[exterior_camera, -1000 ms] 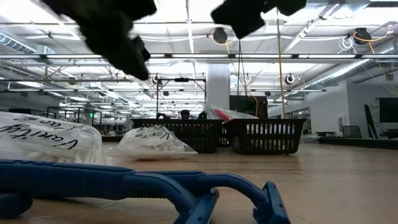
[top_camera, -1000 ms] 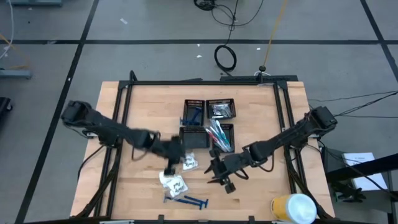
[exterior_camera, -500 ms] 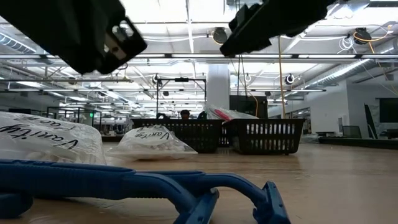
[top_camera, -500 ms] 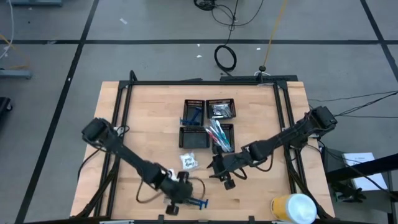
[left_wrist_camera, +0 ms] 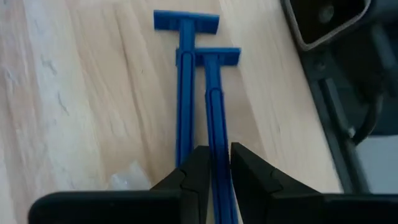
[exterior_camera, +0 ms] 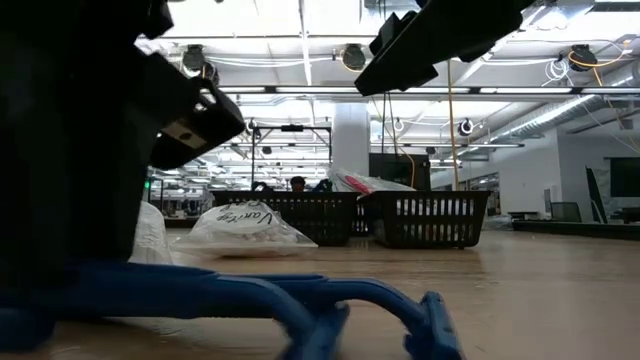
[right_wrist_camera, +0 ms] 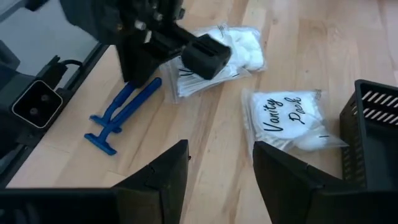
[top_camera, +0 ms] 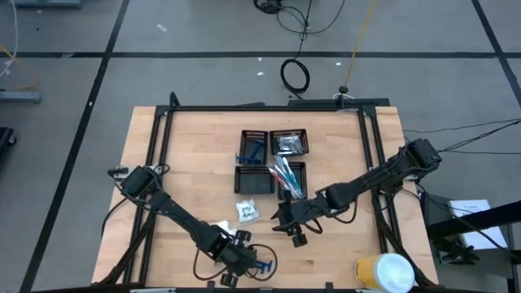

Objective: Pick & Place Travel size toiletries
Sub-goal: Put the blue razor into the top left black bin

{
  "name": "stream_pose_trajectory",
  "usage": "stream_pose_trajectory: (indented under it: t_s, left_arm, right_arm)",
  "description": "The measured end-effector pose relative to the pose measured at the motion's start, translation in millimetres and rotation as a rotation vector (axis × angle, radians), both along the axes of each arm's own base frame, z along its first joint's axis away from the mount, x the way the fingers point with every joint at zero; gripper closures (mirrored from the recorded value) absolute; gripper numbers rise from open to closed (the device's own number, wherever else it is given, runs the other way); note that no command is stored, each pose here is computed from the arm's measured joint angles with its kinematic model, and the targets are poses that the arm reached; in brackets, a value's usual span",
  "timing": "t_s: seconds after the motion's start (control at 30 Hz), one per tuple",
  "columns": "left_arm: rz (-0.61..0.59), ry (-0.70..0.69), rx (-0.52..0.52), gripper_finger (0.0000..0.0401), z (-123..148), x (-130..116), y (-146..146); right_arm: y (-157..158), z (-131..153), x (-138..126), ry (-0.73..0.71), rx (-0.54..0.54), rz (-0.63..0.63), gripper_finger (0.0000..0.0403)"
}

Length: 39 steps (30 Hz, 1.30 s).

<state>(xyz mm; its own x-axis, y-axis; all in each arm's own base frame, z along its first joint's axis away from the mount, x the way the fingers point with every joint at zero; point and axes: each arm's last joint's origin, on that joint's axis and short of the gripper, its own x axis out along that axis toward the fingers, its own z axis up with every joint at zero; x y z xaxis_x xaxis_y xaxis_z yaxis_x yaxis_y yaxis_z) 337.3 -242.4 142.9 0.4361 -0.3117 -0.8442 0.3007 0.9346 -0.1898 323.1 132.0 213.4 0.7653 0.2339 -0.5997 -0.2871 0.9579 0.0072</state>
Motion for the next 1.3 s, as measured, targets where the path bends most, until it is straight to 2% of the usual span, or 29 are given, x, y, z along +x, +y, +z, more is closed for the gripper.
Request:
stream_pose_trajectory:
  t_s: [0.1, 0.23, 0.33, 0.57, 0.67, 0.87, 1.0, 1.13, 1.3]
  left_arm:
    - [-0.007, 0.003, 0.033, 0.0338, -0.8, -0.1, 2.9]
    - [0.072, 0.050, 0.109, 0.0338, -4.1, -1.6, 14.1]
    - [0.119, 0.070, 0.115, 0.0338, -6.8, -1.3, 20.2]
    - [0.129, 0.070, 0.124, 0.0334, -7.4, 3.8, 29.0]
    - [0.147, 0.074, 0.120, 0.0312, -7.5, 6.1, 32.8]
    - [0.136, 0.077, 0.120, 0.0242, -7.6, 8.3, 36.7]
    - [0.126, 0.077, 0.132, 0.0217, -8.9, 8.2, 37.3]
    - [0.125, 0.081, 0.142, 0.0219, -14.7, 9.2, 36.4]
    - [0.123, 0.086, 0.162, 0.0245, -19.9, 9.0, 35.7]
  right_arm:
    - [-0.1, -1.6, -0.6, -0.002, 0.003, -0.001, 0.0236]
    - [-1.7, -10.7, -4.4, 0.004, 0.000, -0.001, 0.0237]
    - [-3.5, -17.7, -7.7, 0.021, -0.001, -0.009, 0.0238]
    - [-7.2, -28.9, -13.3, 0.011, 0.024, -0.025, 0.0238]
    - [-7.0, -27.2, -12.8, -0.005, 0.031, -0.025, 0.0238]
    - [-6.9, -22.2, -12.6, -0.036, 0.038, -0.020, 0.0238]
    - [-6.8, -23.0, -12.7, -0.030, 0.037, -0.021, 0.0238]
    - [-6.9, -23.3, -12.9, -0.026, 0.036, -0.021, 0.0238]
    - [-6.8, -23.2, -12.8, -0.028, 0.037, -0.021, 0.0238]
